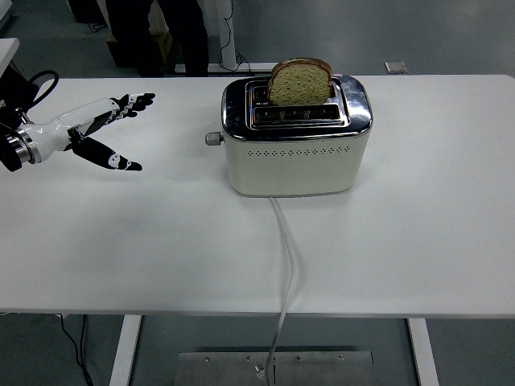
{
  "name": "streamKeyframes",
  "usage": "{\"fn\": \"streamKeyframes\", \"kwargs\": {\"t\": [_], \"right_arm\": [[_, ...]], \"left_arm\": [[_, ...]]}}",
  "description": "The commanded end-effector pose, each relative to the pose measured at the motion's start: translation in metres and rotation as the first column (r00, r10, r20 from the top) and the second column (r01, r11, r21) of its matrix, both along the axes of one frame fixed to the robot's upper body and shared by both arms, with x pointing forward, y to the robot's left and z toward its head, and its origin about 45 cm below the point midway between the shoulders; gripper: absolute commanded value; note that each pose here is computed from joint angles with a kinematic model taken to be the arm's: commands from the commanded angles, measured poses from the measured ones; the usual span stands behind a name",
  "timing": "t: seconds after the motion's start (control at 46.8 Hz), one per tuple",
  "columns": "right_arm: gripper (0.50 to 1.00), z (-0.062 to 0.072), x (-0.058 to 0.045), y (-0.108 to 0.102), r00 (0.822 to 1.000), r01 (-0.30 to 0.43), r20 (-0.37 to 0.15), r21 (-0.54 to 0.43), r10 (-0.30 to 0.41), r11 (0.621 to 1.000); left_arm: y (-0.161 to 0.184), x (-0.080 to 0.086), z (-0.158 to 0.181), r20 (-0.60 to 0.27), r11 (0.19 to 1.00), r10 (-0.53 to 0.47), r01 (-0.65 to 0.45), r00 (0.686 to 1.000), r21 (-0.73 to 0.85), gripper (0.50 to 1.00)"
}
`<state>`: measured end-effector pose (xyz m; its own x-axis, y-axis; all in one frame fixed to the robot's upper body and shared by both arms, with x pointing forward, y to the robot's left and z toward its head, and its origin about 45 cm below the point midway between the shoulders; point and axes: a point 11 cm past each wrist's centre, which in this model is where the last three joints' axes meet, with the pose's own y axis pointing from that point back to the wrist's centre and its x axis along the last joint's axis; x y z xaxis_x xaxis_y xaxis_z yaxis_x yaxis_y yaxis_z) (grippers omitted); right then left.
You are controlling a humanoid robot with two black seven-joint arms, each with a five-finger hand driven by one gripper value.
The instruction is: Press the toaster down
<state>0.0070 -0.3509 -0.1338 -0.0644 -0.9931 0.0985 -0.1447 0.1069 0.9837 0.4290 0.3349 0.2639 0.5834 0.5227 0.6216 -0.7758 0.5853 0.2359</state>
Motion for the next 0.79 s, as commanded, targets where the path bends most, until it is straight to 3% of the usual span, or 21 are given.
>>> {"fn": "streamKeyframes", "kwargs": {"t": [0.0, 0.171, 0.769], "right_arm": [[0.998, 0.0, 0.0, 0.0, 1.0, -0.001, 0.0, 0.001, 0.001, 1.0], [1.0, 0.0, 0.0, 0.0, 1.0, 0.001, 0.0, 0.0, -0.001, 1.0], [0.998, 0.0, 0.0, 0.0, 1.0, -0.001, 0.0, 0.0, 0.001, 1.0]], "left_arm": [[-0.004, -0.003, -0.001, 0.008, 1.0, -0.027, 0.027, 1.0, 0.014, 1.0], [-0.015, -0.013, -0.014, -0.017, 0.994, -0.085, 0.086, 0.996, 0.063, 1.0], [-0.039, -0.009, -0.019, 0.01, 0.991, -0.119, 0.118, 0.993, 0.061, 1.0]]}}
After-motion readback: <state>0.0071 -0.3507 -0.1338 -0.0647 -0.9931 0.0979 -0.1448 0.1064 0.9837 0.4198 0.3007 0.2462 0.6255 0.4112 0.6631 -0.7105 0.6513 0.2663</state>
